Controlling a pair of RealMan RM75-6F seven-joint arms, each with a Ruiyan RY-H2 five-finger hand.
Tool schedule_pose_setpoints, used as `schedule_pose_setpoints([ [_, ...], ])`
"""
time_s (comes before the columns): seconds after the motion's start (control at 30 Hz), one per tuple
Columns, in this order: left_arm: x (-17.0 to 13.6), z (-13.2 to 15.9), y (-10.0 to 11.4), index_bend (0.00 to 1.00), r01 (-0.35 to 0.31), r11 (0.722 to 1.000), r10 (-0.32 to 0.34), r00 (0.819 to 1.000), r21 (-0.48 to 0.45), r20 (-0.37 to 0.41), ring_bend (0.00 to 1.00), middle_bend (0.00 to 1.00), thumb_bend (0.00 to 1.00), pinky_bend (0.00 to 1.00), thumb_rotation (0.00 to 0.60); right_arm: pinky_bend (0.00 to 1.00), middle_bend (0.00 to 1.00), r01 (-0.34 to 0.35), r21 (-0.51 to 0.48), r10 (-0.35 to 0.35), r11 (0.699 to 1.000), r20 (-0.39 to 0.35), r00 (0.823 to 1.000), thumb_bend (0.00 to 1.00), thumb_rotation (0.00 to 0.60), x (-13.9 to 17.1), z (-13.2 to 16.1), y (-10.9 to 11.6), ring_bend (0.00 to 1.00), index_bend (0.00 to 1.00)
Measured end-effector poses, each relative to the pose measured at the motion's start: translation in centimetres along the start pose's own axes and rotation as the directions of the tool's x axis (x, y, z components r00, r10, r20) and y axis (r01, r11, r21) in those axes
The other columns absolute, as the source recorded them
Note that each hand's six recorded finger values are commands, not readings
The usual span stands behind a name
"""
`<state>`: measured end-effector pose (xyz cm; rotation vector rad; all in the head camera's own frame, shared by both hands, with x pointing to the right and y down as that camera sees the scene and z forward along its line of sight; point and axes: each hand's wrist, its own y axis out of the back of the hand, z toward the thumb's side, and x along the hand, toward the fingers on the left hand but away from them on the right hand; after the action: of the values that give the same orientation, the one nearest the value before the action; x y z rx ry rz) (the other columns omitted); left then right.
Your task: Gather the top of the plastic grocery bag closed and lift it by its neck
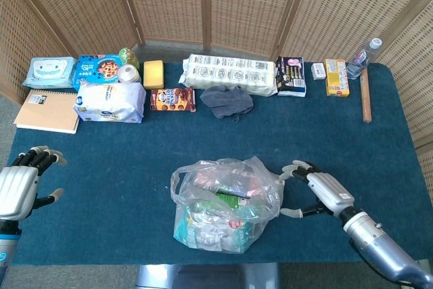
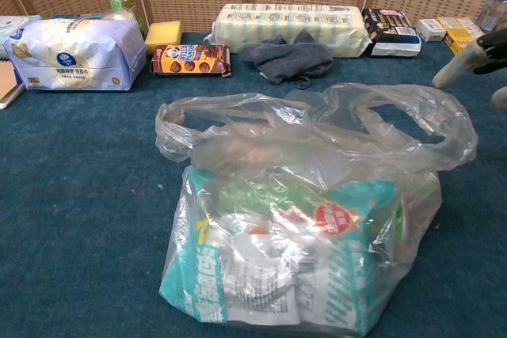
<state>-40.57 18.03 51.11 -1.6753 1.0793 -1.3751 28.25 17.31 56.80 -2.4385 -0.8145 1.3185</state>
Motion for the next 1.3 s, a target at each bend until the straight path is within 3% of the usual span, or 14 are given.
schedule_pose_setpoints([
  [0.5,0.2,-0.6,-0.2,0.4,0.002,1.0,-0.002,1.0,-0.002,-0.012,0.23,0.34,0.01,0.26,0.6,0.0,0.17,-0.096,-0.005,0.096,0.995,-0.017,0.995,0.13,0.292,-2.2,1.3,-1.4,0.02,0.26],
  [0.9,0.4,-0.9,-0.5,0.4,0.006,1.0,-0.006,1.0,-0.006,-0.015,0.23,0.34,0.01,0.26,0.6,0.0,0.17,-0.09,0.024,0.088,0.996,0.06,0.994,0.13,0.29,-2.7,-0.4,-0.8,0.01,0.26],
  [1.3,0.6,-1.2,-0.5,0.4,0.008,1.0,-0.008,1.0,-0.004,-0.025,0.23,0.34,0.01,0.26,0.6,0.0,0.16,-0.19,-0.018,0.191,0.982,0.047,0.98,0.12,0.289,-4.1,1.1,-2.3,0.0,0.26],
])
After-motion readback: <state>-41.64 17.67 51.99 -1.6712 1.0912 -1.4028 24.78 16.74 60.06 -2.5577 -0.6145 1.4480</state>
